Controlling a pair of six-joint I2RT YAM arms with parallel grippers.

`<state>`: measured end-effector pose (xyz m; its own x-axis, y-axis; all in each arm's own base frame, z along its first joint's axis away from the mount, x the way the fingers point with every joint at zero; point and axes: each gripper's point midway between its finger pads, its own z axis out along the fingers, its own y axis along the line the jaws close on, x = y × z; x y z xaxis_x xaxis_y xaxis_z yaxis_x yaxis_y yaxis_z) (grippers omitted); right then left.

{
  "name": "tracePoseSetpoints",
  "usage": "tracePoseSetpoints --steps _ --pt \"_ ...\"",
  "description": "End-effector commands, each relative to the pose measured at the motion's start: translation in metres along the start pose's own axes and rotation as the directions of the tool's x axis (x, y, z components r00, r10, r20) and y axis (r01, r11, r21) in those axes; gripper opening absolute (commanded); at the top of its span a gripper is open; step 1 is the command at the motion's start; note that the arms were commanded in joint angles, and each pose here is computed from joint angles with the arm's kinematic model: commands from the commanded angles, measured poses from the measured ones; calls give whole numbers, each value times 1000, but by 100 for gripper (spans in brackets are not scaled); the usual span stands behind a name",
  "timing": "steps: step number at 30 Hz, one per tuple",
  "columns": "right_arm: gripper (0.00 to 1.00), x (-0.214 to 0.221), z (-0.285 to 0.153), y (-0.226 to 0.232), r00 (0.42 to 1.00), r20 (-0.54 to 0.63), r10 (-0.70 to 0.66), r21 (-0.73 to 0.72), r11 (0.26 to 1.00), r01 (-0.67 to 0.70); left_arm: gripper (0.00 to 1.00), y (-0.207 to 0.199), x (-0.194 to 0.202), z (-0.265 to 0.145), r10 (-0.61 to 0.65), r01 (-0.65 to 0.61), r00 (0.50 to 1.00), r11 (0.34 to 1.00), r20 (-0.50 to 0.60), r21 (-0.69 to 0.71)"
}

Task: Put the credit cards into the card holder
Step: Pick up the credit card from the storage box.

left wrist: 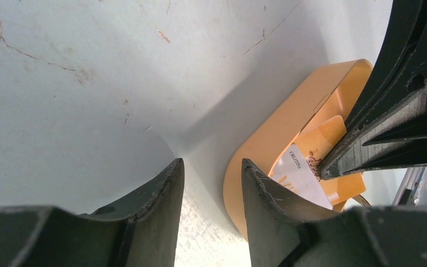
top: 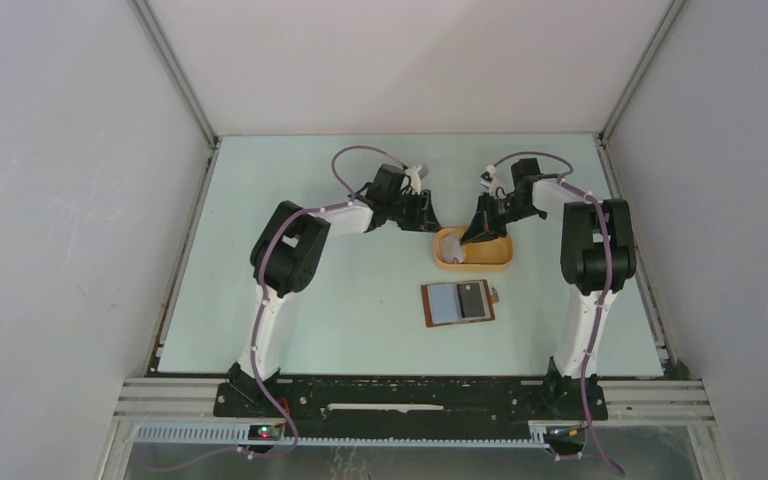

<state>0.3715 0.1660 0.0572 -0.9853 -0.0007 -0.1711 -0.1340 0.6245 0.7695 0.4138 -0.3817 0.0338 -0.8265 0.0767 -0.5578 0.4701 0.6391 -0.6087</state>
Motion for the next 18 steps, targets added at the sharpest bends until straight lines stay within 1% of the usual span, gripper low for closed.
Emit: tracePoseSetpoints --steps 1,9,13,16,18 --pt "0 -16 -22 6 993 83 -81 78 994 74 48 -10 -23 -14 18 -20 996 999 88 28" --pt "0 -21 -44 4 975 113 -190 206 965 164 52 -13 -45 -51 53 -63 959 998 278 30" --pt "0 -17 -53 9 963 106 -246 225 950 218 55 -21 -60 -84 105 -117 912 993 397 6" --pt "0 -12 -62 18 946 103 -307 228 933 278 57 -30 -59 -112 132 -143 872 990 471 -13" --pt "0 -8 -68 27 930 100 -354 212 921 328 58 -40 -54 -132 130 -152 848 988 514 1"
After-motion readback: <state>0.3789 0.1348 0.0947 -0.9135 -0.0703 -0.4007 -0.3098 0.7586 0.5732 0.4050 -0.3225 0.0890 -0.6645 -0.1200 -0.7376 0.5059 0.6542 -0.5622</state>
